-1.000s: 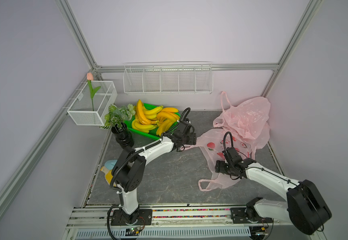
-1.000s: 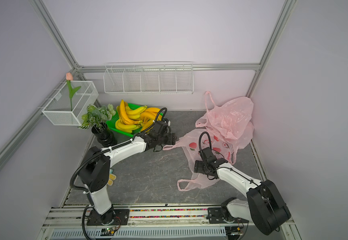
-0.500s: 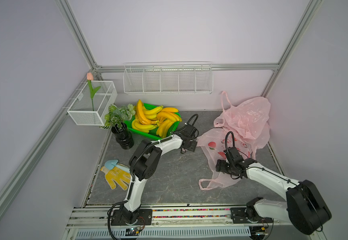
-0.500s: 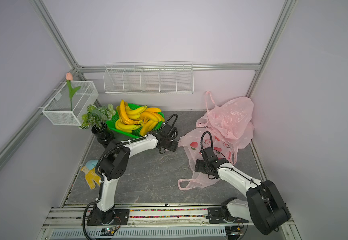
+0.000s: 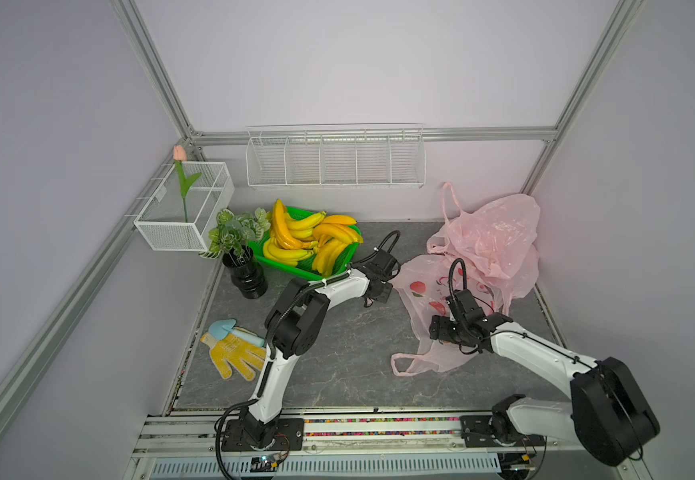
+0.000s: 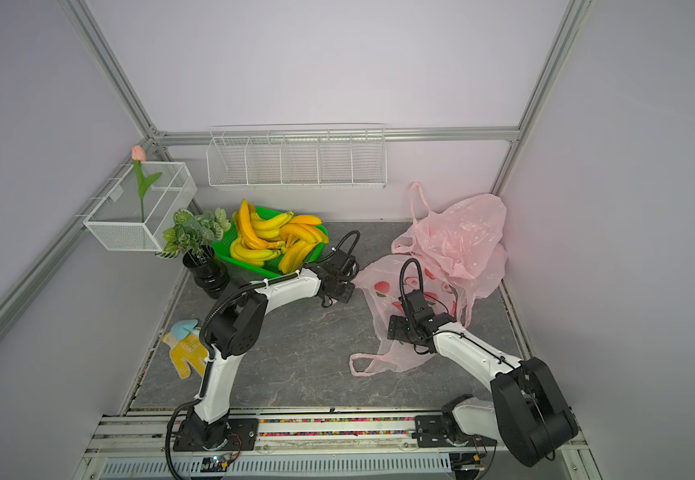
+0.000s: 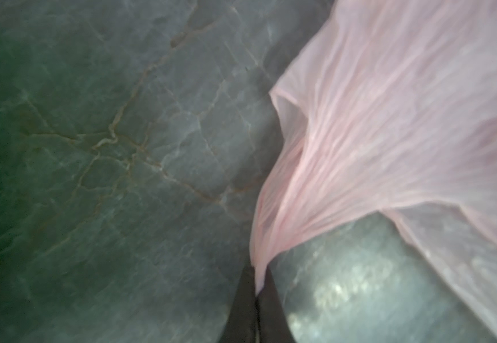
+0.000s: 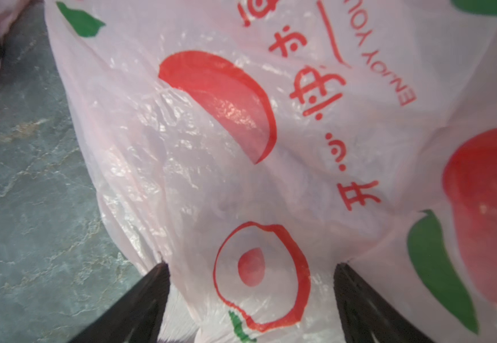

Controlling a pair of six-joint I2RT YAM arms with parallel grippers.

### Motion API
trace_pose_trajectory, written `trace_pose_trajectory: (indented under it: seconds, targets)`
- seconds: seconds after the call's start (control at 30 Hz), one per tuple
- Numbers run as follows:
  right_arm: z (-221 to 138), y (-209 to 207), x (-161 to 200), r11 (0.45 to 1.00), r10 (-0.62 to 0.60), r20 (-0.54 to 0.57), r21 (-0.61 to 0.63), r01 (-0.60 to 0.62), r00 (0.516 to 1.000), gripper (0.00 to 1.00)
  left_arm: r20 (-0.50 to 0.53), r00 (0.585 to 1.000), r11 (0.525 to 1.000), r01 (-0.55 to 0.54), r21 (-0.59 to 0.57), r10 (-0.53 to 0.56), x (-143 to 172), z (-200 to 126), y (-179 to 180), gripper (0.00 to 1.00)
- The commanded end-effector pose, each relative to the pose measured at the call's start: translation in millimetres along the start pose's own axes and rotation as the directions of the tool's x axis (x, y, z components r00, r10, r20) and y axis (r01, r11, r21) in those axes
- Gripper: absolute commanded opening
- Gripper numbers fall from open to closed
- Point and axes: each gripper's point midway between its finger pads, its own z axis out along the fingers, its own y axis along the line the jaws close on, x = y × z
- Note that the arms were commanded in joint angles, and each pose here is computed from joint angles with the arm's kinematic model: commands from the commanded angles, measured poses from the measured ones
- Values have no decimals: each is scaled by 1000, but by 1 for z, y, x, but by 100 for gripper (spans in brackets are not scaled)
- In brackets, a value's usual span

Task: Place the banana into a plastic bag & tie a knot
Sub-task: Move the plastic bag to the center of the board, then open the plastic bag at the center of the board.

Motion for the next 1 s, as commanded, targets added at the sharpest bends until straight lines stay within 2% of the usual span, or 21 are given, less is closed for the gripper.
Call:
trace_pose_trajectory:
  seconds: [0.0,0.1,0.2,0.4,0.63,0.97]
  targets:
    - [-18,4,-15,998,-58,63,5,58,996,89,117,993,1000,23,8,-23,-20,-40,3,0]
    - [-30,18,-25,991,-126,118,-37,131,985,90,196,980,997,24,78,-39,-32,-74,-4,0]
    - [-42,39,-34,971,-196,185,-99,216,963,90,230,972,989,22,145,-55,-36,-97,-12,0]
    - [-53,62,-43,938,-266,277,-146,315,923,90,215,973,978,36,206,-81,-29,-109,-19,0]
    - [-39,63,-46,938,-310,275,-66,339,910,91,223,969,970,48,236,-102,-22,-121,-24,0]
    - [-19,45,-52,932,-362,251,129,340,897,99,240,965,968,47,247,-108,-19,-135,-24,0]
